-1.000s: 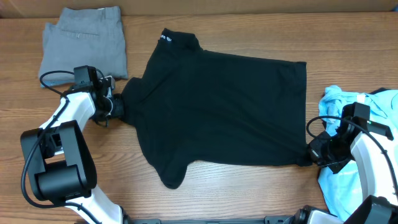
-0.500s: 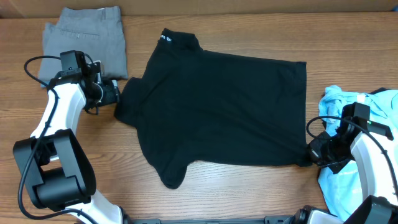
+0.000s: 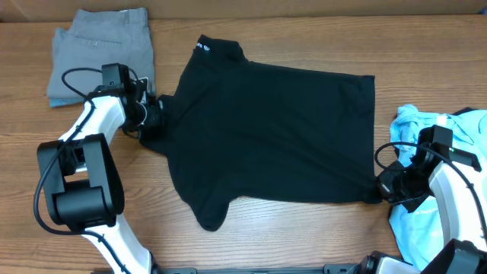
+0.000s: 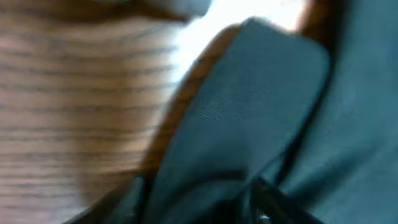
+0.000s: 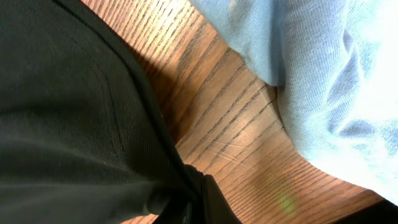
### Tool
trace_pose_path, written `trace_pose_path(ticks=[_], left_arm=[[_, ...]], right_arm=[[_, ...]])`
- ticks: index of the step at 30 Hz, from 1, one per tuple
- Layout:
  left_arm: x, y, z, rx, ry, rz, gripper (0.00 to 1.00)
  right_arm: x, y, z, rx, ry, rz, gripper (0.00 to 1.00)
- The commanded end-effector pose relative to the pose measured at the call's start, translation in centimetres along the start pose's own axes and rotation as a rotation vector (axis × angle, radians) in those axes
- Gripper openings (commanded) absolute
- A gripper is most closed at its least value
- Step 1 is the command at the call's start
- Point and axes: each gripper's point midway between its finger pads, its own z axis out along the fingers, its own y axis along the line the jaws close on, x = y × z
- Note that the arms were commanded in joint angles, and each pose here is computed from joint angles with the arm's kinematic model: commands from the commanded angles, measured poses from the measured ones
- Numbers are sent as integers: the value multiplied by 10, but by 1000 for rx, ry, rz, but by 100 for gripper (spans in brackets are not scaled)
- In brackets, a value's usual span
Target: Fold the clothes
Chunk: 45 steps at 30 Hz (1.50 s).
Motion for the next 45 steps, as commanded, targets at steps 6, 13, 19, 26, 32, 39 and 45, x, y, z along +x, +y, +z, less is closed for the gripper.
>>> trace_pose_path(ticks=[6, 13, 19, 26, 32, 39, 45], left_arm=[[37, 43, 15, -172, 138, -116, 8], [34, 67, 2, -187, 118, -195, 4], [-5, 68, -32, -175, -6, -194, 9], [-48, 58, -86, -175, -136, -144, 44], [-55, 38, -120, -119, -130, -86, 50], [-33, -1, -140, 38, -31, -73, 42], [-2, -26, -166, 5, 38, 1, 45]], right_arm=[[-5, 2, -6, -12, -24, -11, 4], [-4, 2, -6, -11, -24, -11, 4], [-4, 2, -6, -12, -24, -11, 5], [-6, 3, -7, -14, -29, -12, 46], [-14, 15, -21, -59, -54, -53, 46], [-13, 72, -57, -351, -53, -273, 44], [-9, 89, -92, -465, -136, -337, 47]])
